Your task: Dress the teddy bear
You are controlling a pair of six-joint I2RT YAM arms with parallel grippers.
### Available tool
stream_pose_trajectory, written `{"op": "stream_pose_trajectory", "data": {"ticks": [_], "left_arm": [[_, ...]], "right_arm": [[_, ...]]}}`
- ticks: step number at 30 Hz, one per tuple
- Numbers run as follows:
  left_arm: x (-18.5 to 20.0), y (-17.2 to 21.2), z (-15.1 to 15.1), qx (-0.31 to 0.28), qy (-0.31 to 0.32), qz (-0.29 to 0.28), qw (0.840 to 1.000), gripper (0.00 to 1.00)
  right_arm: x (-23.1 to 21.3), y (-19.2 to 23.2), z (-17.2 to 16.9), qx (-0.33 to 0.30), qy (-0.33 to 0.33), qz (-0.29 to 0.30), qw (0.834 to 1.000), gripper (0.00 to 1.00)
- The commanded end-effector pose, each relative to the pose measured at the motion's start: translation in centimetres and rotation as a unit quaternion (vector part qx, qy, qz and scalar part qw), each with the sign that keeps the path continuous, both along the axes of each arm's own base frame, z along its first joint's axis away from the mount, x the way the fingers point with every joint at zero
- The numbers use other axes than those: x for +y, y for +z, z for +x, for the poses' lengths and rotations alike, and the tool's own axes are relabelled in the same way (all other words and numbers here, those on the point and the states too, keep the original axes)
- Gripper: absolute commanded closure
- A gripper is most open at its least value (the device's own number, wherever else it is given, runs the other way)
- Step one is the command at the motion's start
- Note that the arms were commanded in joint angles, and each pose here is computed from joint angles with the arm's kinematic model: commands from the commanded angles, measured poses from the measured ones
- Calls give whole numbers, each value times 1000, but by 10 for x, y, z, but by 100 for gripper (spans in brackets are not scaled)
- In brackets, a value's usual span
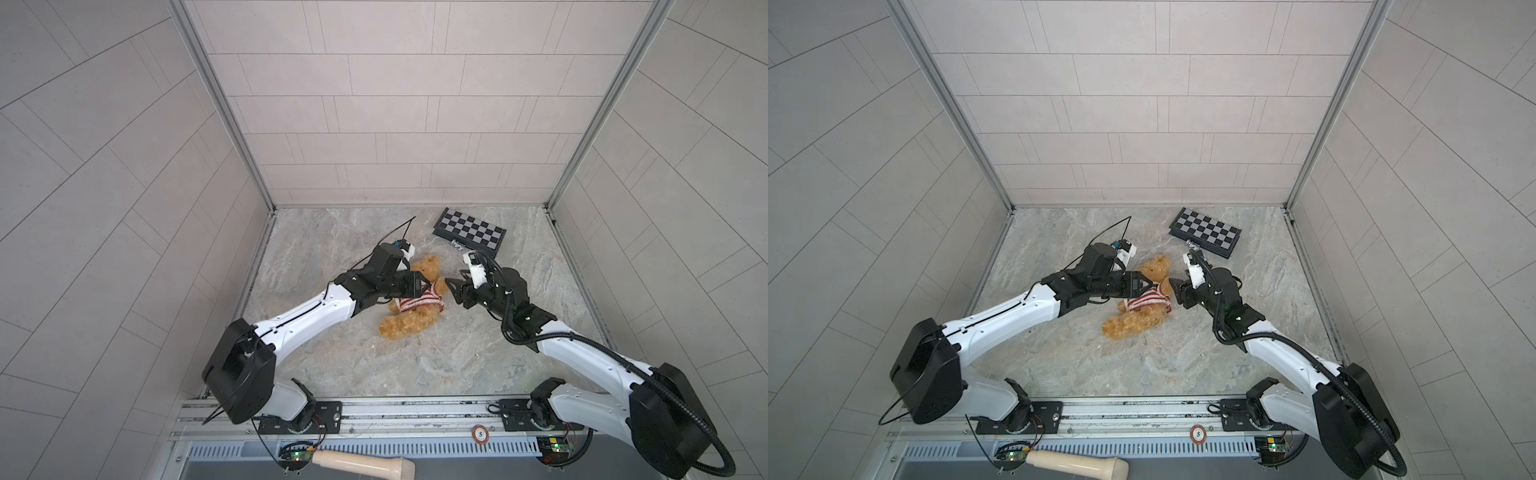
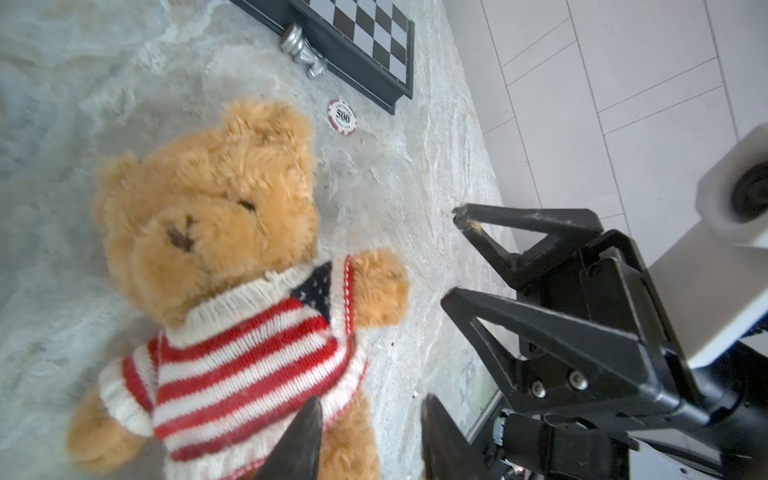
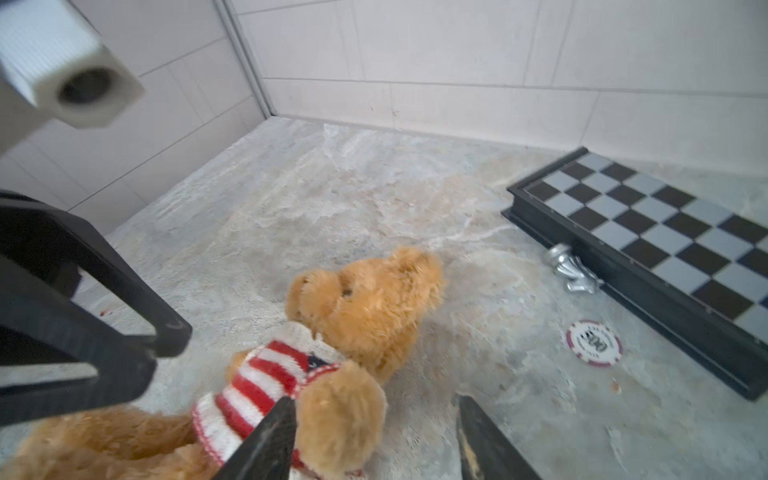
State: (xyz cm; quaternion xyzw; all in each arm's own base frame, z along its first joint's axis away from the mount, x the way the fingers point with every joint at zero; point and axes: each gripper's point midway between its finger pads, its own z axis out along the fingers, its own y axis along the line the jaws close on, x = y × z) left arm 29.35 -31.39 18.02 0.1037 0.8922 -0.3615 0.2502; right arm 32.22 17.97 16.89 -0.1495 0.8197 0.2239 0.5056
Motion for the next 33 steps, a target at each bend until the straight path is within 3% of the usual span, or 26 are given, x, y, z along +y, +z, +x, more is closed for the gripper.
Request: {"op": "stream_pose_trajectory", "data": {"ticks": [1, 4, 9, 14, 15, 17, 19, 21, 28, 33], "left_arm": [[10, -14, 8, -9, -14, 65, 998, 55], [9, -33, 15, 8, -13, 82, 997, 53], [0, -59, 25, 27, -10, 87, 996, 49], [-3, -76, 32, 36, -6, 100, 994, 54], [-3, -78, 33, 37, -3, 100, 994, 59], [-3, -83, 35, 41, 1, 103, 994, 83], [1, -90, 36, 42, 9, 113, 993, 100], [10, -98, 38, 47, 25, 120, 991, 100], [47, -104, 48, 42, 80, 123, 988, 100], [49, -100, 46, 37, 72, 120, 989, 100]], "right_arm": [[12, -9, -4, 54, 24, 32, 998, 35], [25, -9, -4, 66, 48, 64, 995, 34], [28, -26, -3, 84, 52, 54, 994, 36], [40, -28, 4, 83, 75, 68, 991, 40], [41, -29, 6, 82, 75, 72, 991, 45], [42, -30, 6, 84, 78, 70, 991, 69], [39, -31, 2, 82, 78, 64, 992, 88], [34, -34, -4, 79, 74, 51, 993, 99], [12, -47, -21, 68, 47, 23, 996, 100], [15, -42, -33, 9, 83, 28, 996, 100]]}}
